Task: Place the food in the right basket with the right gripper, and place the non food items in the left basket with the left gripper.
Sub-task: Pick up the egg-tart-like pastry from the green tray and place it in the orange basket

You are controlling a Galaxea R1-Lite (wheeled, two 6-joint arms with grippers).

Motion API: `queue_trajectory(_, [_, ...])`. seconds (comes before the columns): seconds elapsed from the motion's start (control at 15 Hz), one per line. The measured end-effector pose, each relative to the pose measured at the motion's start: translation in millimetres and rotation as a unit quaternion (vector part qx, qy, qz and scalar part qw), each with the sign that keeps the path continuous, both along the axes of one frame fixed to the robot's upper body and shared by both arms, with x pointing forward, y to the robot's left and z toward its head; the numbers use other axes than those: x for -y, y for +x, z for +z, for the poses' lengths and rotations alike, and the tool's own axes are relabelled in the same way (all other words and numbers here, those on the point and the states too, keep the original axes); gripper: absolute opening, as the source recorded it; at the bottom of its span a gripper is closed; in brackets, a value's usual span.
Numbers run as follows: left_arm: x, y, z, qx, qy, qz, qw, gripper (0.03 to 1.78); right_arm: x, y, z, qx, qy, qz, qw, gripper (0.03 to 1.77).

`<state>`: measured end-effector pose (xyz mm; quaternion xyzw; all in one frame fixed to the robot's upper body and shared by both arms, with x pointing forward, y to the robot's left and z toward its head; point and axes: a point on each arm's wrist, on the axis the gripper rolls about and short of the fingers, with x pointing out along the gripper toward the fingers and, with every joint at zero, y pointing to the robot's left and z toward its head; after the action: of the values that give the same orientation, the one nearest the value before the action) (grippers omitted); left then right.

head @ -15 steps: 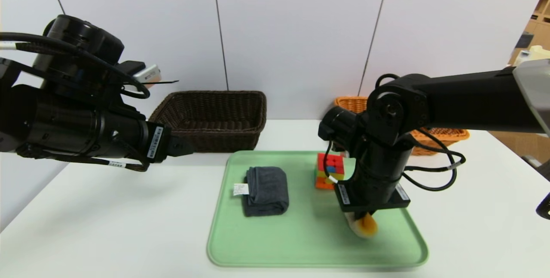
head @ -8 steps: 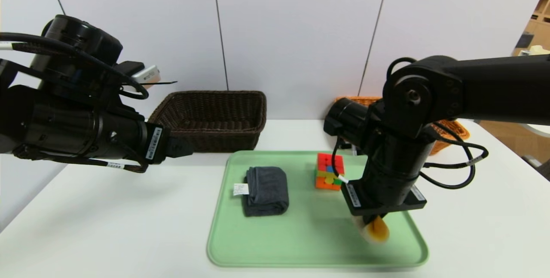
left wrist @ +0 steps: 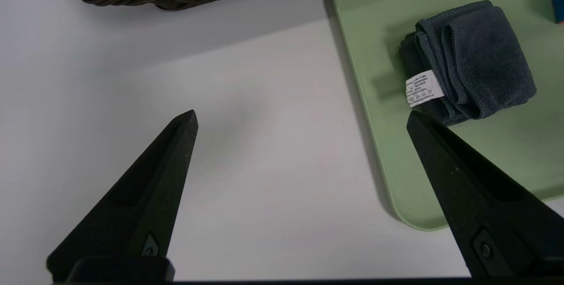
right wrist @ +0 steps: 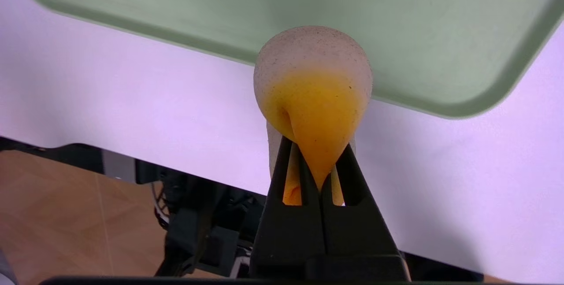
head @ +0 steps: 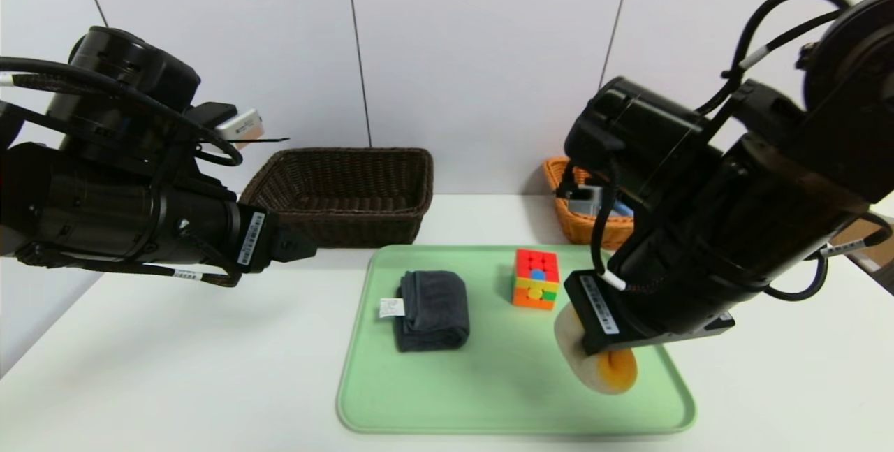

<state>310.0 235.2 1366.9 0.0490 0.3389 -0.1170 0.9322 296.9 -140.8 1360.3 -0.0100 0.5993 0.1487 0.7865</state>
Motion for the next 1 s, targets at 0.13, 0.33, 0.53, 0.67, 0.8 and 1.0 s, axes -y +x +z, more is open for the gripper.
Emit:
queue_trajectory(0.13, [1.0,-0.5,-0.3,0.000,0.000,-0.003,1.0000,1.69,7.1,3.9,16.0,0.063,0.035,-0.020,0.9972,0.05])
queue_trajectory(0.33, [1.8,0.0,-0.5,-0.001,0.001,-0.004,1.0000,1.69,25.6,25.1,31.5,0.172,0.031,-0.085,0.9808,0.05])
queue_trajectory(0.53, [3.1,2.2,-2.7,-0.005,0.003,-0.005,1.0000,1.69,46.6,46.2,40.9,0.238,0.021,-0.115,0.9642,0.05])
queue_trajectory(0.67, [4.1,4.4,-3.1,-0.004,0.003,-0.005,1.0000,1.69,59.9,58.6,44.2,0.267,0.010,-0.133,0.9544,0.05])
queue_trajectory(0.8, [5.3,6.3,-4.5,-0.006,0.004,-0.005,1.0000,1.69,71.0,69.6,46.6,0.290,0.005,-0.146,0.9460,0.05])
queue_trajectory(1.0, [6.6,8.7,-6.9,-0.011,0.005,-0.006,0.9999,1.69,89.8,89.2,48.0,0.323,-0.007,-0.162,0.9324,0.05])
